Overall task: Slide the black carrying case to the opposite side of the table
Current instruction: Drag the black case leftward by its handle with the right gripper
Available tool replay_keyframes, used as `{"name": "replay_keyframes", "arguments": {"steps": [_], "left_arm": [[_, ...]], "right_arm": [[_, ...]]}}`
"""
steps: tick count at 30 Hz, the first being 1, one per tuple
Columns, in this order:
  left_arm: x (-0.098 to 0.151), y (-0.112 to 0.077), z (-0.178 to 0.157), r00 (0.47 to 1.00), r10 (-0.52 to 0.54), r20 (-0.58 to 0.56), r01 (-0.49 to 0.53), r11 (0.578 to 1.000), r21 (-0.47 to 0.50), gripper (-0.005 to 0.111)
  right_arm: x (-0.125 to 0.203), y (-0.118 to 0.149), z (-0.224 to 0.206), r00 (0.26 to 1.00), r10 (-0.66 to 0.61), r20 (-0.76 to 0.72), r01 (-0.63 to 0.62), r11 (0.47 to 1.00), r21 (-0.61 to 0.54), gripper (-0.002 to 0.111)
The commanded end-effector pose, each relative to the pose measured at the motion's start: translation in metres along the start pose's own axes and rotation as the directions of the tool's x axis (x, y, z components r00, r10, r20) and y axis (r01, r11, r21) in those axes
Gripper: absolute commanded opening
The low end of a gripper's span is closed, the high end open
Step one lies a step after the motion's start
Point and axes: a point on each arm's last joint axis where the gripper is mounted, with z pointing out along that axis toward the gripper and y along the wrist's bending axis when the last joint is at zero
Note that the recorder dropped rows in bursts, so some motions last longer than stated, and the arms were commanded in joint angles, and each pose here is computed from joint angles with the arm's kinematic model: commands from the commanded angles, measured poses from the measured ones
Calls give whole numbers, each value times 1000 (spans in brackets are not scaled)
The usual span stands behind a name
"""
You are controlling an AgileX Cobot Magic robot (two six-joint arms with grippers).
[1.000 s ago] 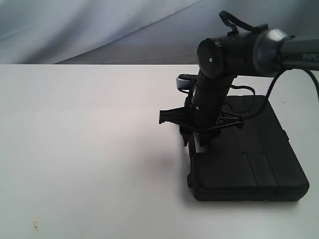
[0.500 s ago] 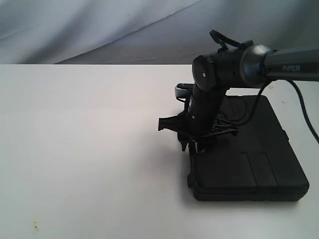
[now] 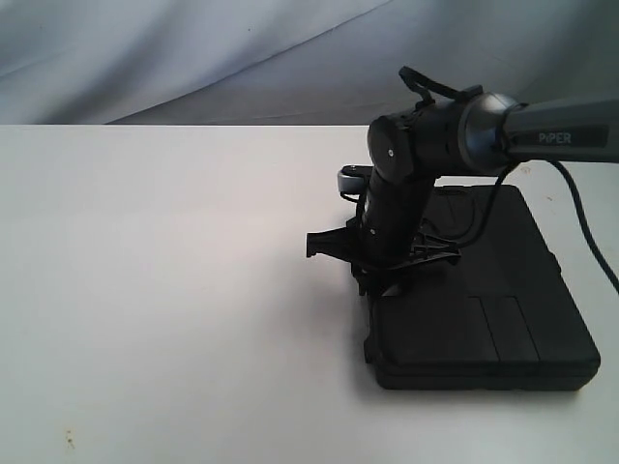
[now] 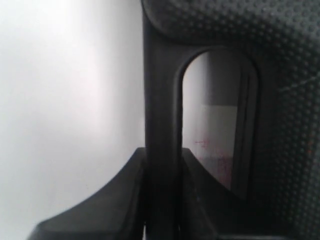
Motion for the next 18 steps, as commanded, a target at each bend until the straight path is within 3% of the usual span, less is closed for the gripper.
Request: {"name": "replay_keyframes", "arguments": {"steps": [1,10,18], "left_arm": [[1,0,0,1000,3,2,-3,1000,3,0],[1,0,0,1000,3,2,-3,1000,3,0],[1,0,0,1000,3,2,-3,1000,3,0]], "right_arm": [[-2,-1,-1,1000,8,11,-8,1000,12,0],[-1,5,-2,997,80,-4,-80,997,13,0],[-14,34,-3,996,89,-7,-89,996,25,0]]}}
